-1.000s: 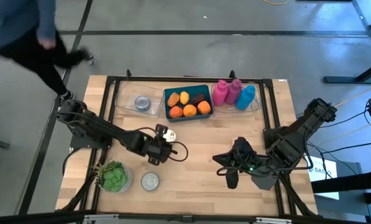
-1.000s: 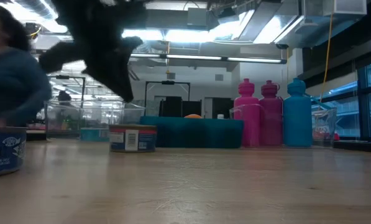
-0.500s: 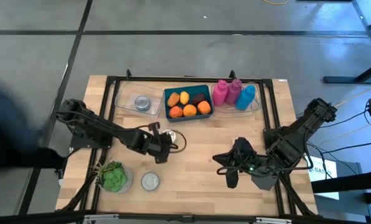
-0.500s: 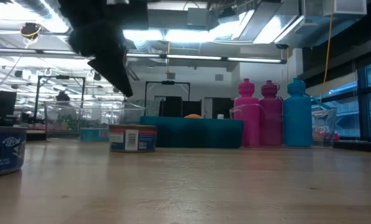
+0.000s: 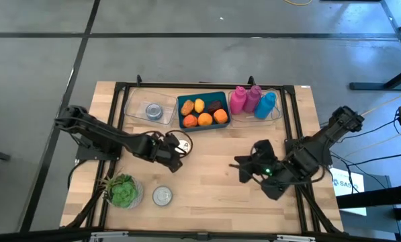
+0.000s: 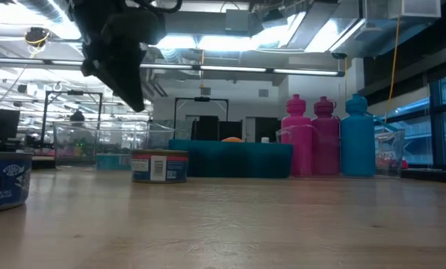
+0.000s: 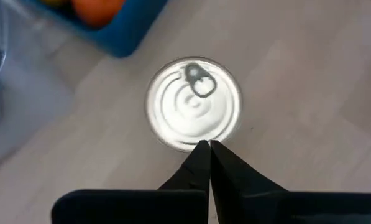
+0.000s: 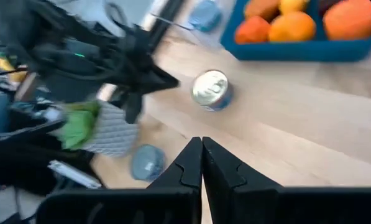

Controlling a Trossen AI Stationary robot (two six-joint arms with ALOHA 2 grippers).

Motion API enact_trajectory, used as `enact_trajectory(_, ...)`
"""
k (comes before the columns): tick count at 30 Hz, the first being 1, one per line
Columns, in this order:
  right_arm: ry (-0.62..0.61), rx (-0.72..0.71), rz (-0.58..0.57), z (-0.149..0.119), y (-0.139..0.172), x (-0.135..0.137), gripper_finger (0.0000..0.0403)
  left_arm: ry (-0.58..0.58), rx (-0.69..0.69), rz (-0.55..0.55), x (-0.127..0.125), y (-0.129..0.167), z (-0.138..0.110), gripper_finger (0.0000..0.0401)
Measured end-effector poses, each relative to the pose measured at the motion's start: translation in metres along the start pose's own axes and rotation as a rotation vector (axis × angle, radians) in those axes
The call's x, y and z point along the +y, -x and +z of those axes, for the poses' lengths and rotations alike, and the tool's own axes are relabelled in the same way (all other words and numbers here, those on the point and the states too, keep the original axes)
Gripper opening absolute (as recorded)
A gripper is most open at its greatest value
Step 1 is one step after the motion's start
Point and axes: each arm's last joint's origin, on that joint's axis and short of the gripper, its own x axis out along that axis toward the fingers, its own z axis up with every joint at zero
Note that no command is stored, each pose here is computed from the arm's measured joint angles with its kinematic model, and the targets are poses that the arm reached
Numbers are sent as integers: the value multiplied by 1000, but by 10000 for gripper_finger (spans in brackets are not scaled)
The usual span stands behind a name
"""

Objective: Pick & Place Food Item
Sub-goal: Put the blue pink tuna can into the left transparent bin

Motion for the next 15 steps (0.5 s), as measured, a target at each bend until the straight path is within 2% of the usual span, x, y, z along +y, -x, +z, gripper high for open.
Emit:
enact_trajectory(3,-20,29,-52,-3,-16,-7,9,81,8,-25,10,-2,-5,1)
enact_trajectory(10,-79,68,-68,-12,-47,-22,5,297,20,-240,42,-25,-25,1)
enact_trajectory(15,-134,74,-13,-17,-74,-31,3,378,18,-221,65,-26,-25,1)
